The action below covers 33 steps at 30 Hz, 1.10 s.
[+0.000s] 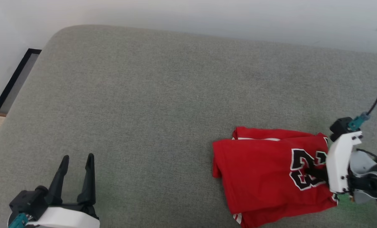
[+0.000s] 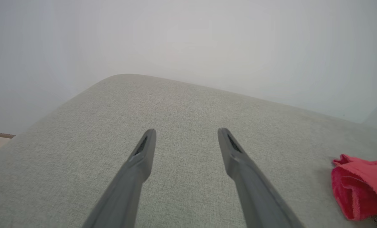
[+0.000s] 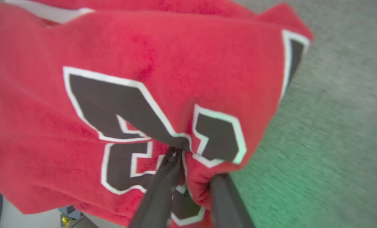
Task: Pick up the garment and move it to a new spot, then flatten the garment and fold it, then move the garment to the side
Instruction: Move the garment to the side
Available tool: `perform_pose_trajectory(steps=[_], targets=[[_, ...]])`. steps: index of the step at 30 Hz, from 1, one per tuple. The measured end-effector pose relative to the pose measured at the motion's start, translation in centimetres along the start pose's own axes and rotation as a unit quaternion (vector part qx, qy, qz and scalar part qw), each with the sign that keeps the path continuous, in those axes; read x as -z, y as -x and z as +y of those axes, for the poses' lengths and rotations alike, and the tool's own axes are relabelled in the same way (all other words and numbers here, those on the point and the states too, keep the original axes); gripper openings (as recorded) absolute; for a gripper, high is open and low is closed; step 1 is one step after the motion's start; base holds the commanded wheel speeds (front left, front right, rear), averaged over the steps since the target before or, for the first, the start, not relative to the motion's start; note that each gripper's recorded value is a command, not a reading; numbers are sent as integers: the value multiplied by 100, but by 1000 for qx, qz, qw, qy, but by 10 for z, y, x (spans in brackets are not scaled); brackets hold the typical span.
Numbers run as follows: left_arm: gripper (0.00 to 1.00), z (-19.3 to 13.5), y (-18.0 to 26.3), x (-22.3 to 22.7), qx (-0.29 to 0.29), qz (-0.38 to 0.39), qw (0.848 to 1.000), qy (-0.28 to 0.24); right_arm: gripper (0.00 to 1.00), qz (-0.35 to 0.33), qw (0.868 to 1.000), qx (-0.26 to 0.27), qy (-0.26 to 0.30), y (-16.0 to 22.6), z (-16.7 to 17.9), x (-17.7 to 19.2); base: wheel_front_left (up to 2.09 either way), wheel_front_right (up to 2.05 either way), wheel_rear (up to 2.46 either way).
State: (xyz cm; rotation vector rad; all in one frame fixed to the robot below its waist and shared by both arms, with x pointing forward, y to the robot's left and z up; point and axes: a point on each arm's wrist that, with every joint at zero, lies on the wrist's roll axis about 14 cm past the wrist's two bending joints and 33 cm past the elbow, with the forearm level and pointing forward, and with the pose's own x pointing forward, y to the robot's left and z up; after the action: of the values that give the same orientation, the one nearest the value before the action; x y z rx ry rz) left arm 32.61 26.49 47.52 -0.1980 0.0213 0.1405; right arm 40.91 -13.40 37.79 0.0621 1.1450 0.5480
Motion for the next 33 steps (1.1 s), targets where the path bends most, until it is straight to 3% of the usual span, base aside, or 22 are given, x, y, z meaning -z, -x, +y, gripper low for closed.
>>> perform_pose_trajectory(steps=[7, 19, 33], targets=[[100, -10, -19, -6, 19, -10, 1000, -3, 0, -28, 999, -9, -17, 8, -4, -14, 0, 0, 0], [100, -59, -62, -11, 103, -20, 994, -15, 0, -104, 990, 77, -55, 66, -77, -30, 0, 0, 0], [100, -149, -109, 6, 233, -13, 972, -7, 0, -183, 953, 226, -79, 149, -173, -26, 0, 0, 0]])
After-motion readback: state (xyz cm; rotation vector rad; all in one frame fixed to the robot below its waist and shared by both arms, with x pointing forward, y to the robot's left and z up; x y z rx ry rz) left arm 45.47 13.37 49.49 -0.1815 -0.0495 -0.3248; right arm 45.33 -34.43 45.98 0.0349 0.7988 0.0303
